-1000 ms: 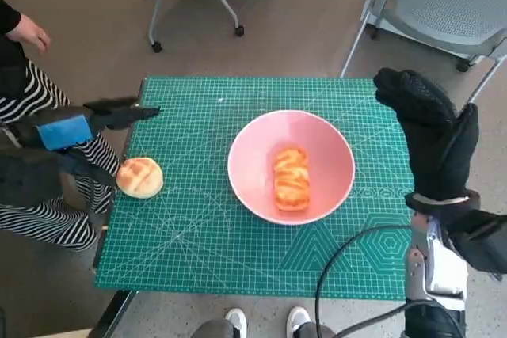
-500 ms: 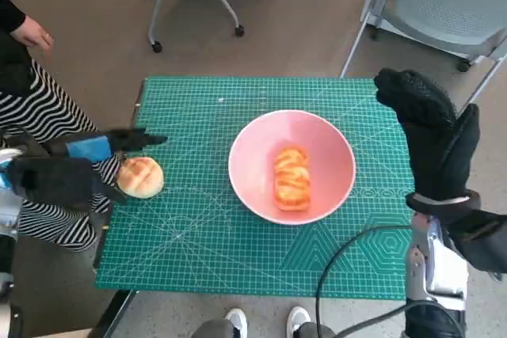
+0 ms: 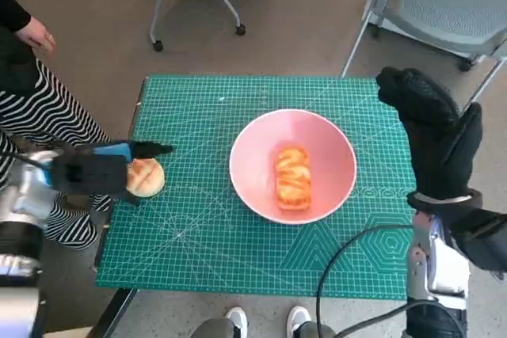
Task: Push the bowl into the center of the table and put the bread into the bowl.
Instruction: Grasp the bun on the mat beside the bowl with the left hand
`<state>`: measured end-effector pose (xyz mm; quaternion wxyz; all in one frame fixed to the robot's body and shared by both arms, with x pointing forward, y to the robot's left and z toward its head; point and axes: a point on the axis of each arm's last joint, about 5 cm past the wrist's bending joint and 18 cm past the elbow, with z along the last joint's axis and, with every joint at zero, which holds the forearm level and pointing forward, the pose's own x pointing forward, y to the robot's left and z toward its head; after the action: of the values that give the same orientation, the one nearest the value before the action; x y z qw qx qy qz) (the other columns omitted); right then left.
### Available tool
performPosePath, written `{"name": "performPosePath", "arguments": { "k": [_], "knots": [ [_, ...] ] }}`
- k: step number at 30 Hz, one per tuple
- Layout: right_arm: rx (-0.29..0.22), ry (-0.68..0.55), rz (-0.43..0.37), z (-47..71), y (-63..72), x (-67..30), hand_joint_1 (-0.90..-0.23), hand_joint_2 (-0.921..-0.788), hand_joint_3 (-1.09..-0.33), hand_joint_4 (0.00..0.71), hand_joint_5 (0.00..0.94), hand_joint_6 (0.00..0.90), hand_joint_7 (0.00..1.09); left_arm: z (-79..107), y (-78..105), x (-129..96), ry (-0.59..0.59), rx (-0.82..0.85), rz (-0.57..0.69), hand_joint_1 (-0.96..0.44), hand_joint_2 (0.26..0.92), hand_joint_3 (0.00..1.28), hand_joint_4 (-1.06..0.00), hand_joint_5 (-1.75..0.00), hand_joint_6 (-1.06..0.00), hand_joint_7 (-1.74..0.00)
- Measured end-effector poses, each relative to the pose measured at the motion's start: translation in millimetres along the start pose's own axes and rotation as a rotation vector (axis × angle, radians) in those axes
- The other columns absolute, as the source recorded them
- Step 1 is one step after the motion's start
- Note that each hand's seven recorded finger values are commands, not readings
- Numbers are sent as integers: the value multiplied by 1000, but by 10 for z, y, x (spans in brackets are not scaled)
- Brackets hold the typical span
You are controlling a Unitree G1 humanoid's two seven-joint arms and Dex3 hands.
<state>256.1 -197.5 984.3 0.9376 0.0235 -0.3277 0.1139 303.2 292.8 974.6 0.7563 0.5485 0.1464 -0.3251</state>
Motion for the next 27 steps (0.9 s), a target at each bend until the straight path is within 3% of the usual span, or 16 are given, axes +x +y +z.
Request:
{"name": "performPosePath", "arguments": {
  "k": [4, 9, 12, 15, 17, 21, 27],
  "knots": [
    [-1, -3, 1, 6, 0, 1, -691, -921, -698, 202, 1, 120, 502, 20, 19, 43, 21, 9, 18, -3, 792, 11, -334, -17, -359, -24],
    [-3, -5, 1, 12, 1, -4, -692, -921, -698, 202, 1, 121, 501, 20, 5, 73, 49, 42, 59, -5, 872, 14, -623, -39, -598, -70],
    [-3, -5, 0, 12, 0, -7, -692, -921, -697, 202, 1, 121, 501, 12, -21, 86, 58, 58, 74, -6, 887, 12, -683, -35, -645, -75],
    [-4, -6, 0, 16, 0, -11, -692, -921, -697, 202, 1, 121, 501, 16, -42, 95, 46, 90, 121, -2, 910, 50, -734, -754, -587, -840],
    [-5, -7, 0, 20, 0, -17, -692, -921, -697, 202, 1, 122, 500, 27, -51, 97, 24, 120, 159, -1, 915, 62, -738, -928, -574, -1029],
    [-6, -6, -2, 20, -2, -25, -692, -921, -697, 202, 1, 122, 500, 38, -5, 46, -39, 123, 202, 0, 919, 71, -732, -1061, -573, -1199],
    [-9, -4, -9, 21, -16, -38, -691, -921, -697, 202, 1, 122, 499, 104, 174, -117, -227, 52, 325, 0, 920, 81, -698, -1112, -587, -1245]
  ]
}}
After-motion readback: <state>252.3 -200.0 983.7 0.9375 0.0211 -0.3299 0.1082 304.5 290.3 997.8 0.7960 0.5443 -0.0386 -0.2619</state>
